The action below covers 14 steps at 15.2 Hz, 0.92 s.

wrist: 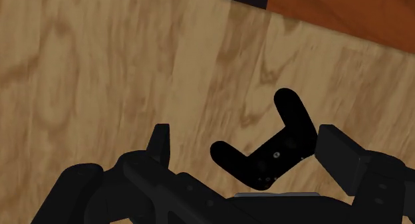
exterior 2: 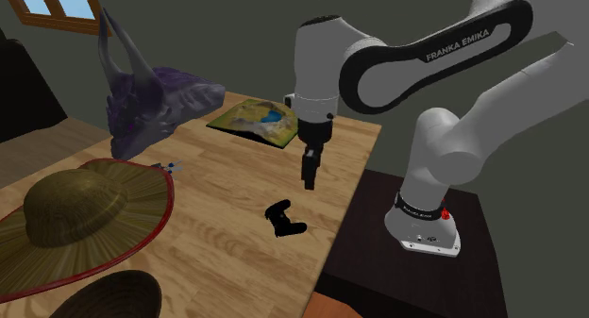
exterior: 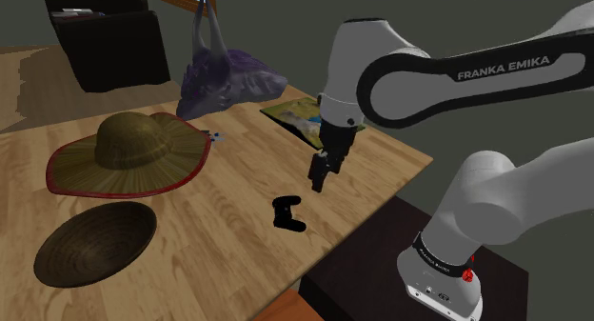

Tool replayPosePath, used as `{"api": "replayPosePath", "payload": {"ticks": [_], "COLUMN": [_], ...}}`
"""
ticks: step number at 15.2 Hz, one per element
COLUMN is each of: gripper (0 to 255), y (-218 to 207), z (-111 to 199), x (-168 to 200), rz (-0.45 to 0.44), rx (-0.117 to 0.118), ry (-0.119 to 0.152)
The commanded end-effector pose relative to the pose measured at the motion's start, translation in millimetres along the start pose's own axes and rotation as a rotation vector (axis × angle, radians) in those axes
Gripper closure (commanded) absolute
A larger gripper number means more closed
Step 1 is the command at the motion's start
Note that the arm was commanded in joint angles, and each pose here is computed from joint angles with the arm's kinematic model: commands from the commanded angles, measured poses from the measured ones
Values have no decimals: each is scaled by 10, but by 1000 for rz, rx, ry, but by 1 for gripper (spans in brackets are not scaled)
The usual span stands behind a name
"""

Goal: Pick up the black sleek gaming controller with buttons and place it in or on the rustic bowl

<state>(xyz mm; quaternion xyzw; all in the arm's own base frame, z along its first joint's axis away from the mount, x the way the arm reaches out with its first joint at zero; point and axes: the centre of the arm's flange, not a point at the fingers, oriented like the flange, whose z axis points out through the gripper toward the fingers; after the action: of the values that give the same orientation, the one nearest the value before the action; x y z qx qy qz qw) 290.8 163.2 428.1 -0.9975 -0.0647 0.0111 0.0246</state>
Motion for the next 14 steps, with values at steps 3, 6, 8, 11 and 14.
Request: {"api": "replayPosePath", "payload": {"ticks": [3, 6, 8, 11, 14], "gripper": [0, 0, 0, 0, 0], "y": [-403, -694, -747, -746, -745], "z": [331, 590, 690, 848, 1006], "x": [80, 139, 154, 165, 175], "rz": [1, 0, 0, 0, 0], "rx": [-4, -8, -9, -9, -9], "ry": [37, 62, 66, 66, 66]}}
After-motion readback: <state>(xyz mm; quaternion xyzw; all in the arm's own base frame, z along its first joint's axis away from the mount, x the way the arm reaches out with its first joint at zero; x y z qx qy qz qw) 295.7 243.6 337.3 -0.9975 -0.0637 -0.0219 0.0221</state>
